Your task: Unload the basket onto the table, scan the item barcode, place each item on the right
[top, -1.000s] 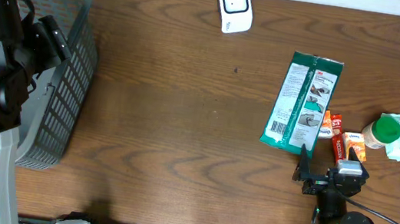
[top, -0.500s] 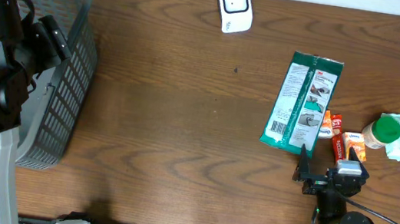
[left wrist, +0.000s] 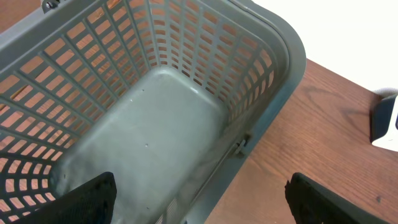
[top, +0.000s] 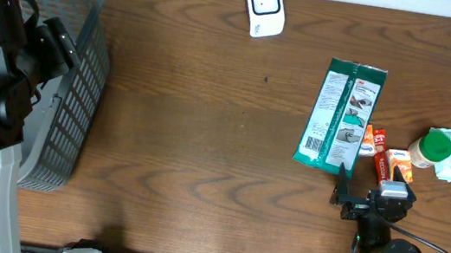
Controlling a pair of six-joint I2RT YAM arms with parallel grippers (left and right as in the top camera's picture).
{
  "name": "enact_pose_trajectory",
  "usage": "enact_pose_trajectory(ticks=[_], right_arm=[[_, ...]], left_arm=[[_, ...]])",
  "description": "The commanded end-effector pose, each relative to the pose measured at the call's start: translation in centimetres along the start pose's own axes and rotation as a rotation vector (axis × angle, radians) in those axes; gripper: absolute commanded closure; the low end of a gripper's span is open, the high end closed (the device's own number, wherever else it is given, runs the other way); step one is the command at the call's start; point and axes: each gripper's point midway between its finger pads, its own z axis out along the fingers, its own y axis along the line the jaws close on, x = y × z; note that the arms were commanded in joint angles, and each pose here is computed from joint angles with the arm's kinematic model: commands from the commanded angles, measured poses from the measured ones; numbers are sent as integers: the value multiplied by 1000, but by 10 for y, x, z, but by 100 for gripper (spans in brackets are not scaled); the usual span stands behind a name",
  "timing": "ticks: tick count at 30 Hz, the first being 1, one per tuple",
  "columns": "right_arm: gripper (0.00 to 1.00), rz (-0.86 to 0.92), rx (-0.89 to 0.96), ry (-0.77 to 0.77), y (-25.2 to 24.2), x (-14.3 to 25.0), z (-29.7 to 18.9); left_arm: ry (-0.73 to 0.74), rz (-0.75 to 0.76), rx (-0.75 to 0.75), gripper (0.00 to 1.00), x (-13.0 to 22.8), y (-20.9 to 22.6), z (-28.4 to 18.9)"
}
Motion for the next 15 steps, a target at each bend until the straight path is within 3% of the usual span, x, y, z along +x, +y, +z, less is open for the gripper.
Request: enact_pose_trajectory(ticks=[1,9,15], right_arm=[[1,-12,12,-1,-2,0,0],[1,-12,12,-1,-2,0,0],[1,-12,12,-1,-2,0,0]], left_arm=[[-10,-6,-9,12,-3,3,-2],[-15,-9,-10,12,-2,5,-5],[-135,-38,30,12,-5,15,-54]])
